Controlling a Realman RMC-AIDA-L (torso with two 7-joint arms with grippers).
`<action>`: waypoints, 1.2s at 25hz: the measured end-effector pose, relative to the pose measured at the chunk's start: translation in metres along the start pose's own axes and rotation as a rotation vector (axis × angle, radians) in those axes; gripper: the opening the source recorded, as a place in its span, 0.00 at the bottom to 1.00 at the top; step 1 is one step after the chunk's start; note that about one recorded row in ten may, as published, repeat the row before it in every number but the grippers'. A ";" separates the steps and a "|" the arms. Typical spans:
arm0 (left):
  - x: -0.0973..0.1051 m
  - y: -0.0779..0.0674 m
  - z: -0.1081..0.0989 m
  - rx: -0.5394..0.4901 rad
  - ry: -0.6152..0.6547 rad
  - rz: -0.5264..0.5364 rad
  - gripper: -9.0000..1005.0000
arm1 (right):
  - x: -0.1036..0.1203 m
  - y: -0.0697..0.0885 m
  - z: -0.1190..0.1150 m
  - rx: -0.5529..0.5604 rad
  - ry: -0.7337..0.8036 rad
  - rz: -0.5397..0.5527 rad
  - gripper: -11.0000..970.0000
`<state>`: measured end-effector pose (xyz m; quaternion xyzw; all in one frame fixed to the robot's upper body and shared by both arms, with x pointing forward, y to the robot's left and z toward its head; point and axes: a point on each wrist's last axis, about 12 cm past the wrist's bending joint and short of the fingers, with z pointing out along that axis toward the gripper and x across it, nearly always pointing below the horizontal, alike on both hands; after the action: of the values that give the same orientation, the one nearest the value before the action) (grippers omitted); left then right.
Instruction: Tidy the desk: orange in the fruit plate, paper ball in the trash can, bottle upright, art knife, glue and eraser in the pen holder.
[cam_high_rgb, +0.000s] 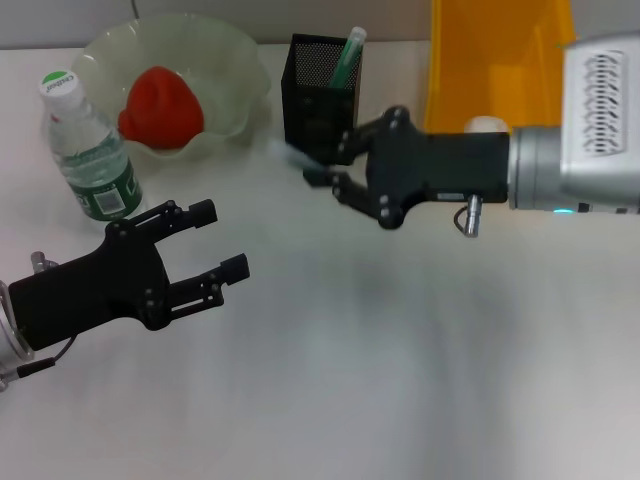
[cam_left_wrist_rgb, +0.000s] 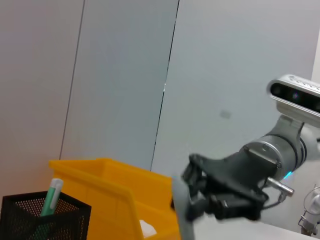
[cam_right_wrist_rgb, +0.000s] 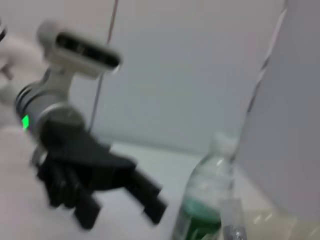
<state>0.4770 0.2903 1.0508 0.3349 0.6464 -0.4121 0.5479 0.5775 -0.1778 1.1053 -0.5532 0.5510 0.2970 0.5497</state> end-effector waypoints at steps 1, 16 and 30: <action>0.000 0.000 0.000 0.000 -0.001 0.000 0.78 | 0.000 0.000 0.000 0.000 0.000 0.000 0.16; 0.004 -0.003 0.005 -0.110 -0.143 -0.019 0.78 | 0.006 -0.017 -0.008 0.431 -0.320 0.198 0.15; 0.012 -0.009 0.012 -0.156 -0.185 -0.011 0.78 | -0.003 -0.053 0.017 0.492 -0.307 0.500 0.15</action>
<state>0.4725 0.2751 1.0393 0.2483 0.6252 -0.3925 0.6272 0.6309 -0.1725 1.1188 -0.2021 0.6351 0.3603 0.6527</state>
